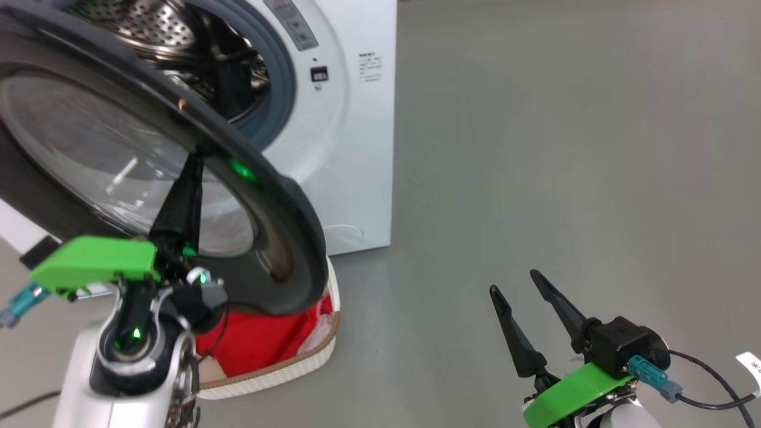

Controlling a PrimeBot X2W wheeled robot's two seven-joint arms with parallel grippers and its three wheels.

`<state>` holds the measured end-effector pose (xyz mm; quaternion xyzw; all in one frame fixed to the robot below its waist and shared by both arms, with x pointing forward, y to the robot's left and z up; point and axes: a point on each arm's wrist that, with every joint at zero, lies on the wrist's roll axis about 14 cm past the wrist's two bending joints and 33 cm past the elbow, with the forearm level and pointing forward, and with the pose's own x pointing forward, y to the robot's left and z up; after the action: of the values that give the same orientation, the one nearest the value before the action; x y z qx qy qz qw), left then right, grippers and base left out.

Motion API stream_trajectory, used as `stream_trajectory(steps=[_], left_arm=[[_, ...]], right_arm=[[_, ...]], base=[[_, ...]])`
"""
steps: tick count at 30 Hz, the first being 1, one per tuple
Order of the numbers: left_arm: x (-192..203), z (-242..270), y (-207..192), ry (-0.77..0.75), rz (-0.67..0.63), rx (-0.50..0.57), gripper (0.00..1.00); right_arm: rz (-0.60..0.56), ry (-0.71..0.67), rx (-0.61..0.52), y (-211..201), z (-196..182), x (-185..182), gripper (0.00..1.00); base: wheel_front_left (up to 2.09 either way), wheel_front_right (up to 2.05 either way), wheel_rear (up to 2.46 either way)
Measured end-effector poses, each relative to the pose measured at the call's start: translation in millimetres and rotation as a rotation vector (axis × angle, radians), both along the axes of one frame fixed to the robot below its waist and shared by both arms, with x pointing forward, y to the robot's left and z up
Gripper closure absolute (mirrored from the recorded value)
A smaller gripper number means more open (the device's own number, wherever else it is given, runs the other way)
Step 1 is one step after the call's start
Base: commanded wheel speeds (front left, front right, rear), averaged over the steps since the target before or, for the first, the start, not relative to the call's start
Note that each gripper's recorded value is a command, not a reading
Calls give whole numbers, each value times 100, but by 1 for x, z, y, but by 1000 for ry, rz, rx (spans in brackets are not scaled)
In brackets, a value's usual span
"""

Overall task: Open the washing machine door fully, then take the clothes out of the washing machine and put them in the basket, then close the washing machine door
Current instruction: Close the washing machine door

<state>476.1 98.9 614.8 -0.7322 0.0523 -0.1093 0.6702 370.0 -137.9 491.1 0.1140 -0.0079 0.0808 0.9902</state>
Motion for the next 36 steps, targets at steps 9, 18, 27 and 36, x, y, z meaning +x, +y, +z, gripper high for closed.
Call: stream_trajectory(steps=[9,18,27,36], left_arm=[[42,2,-23,-5,-5,-21,100],[76,0,-44,-13,-16,-22,100],[85,-8,-50,-7,-12,-11,100],[60,-9,-41,-19,-33,-37,0]], right_arm=[[-35,19,-32,-14,-7,7,0],[-70,35,-43,-27,-12,14,0],[-78,31,-45,-30,-11,13,0],[-70,-10,-41,-26,4,8,0]], base=[[0,0,0],[0,0,0],[0,0,0],[0,0,0]])
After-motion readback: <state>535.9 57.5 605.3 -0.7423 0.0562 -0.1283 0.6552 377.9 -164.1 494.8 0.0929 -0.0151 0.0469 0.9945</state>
